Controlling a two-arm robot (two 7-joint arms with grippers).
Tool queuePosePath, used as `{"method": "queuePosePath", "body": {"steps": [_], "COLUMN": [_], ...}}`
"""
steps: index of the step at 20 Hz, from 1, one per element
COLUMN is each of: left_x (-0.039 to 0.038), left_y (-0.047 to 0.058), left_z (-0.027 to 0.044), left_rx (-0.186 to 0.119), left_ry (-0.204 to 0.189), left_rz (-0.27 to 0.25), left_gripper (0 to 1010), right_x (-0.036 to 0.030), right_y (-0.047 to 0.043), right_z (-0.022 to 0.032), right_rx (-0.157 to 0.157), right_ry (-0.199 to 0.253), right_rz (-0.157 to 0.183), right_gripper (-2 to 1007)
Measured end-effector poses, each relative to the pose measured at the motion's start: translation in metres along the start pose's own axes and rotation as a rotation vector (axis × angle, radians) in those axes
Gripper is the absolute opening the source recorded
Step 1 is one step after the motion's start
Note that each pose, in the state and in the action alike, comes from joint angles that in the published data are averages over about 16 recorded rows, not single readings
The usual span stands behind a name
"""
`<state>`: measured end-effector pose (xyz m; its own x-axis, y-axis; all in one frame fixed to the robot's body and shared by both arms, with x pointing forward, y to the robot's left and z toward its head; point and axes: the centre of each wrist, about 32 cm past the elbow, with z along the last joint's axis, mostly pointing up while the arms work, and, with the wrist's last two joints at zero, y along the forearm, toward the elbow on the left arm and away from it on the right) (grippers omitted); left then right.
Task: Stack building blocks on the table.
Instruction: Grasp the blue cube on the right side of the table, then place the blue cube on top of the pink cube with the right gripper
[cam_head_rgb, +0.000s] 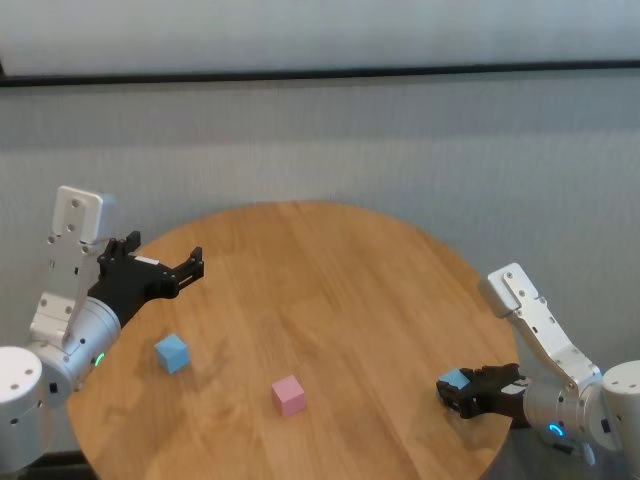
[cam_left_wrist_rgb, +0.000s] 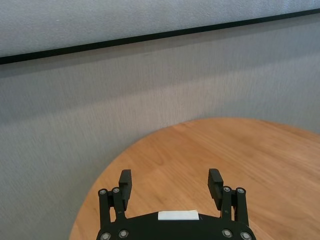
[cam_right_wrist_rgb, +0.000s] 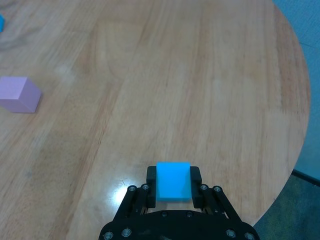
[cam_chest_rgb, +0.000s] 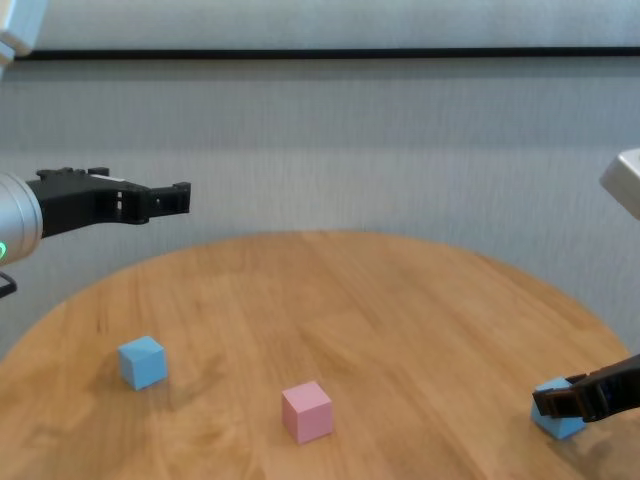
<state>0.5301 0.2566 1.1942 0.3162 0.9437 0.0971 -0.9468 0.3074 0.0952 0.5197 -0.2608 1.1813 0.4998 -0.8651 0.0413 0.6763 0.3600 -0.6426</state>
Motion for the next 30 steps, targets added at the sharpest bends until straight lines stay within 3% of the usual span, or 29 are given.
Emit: {"method": "queuePosePath", "body": {"steps": [4, 9, 15, 19, 24, 30], "left_x": [0.0, 0.0, 0.0, 0.0, 0.0, 0.0], "left_y": [0.0, 0.0, 0.0, 0.0, 0.0, 0.0], "left_z": [0.0, 0.0, 0.0, 0.0, 0.0, 0.0], "left_rx": [0.0, 0.0, 0.0, 0.0, 0.0, 0.0], "left_ry": [0.0, 0.0, 0.0, 0.0, 0.0, 0.0], "left_rz": [0.0, 0.0, 0.0, 0.0, 0.0, 0.0], "left_gripper": [999, 999, 999, 999, 999, 999], "right_x": [-0.0017, -0.0074, -0.0207, -0.0333, -0.0508, -0.0727], "right_y": [0.0, 0.0016, 0.0082, 0.0149, 0.0235, 0.0279], "right_z": [0.0005, 0.0028, 0.0069, 0.0114, 0.0195, 0.0317], "right_rx": [0.023, 0.099, 0.22, 0.276, 0.292, 0.261], "right_ry": [-0.025, -0.104, -0.226, -0.279, -0.277, -0.245], "right_rz": [0.004, 0.029, 0.1, 0.152, 0.201, 0.233], "right_gripper": [380, 369, 369, 369, 369, 369]}}
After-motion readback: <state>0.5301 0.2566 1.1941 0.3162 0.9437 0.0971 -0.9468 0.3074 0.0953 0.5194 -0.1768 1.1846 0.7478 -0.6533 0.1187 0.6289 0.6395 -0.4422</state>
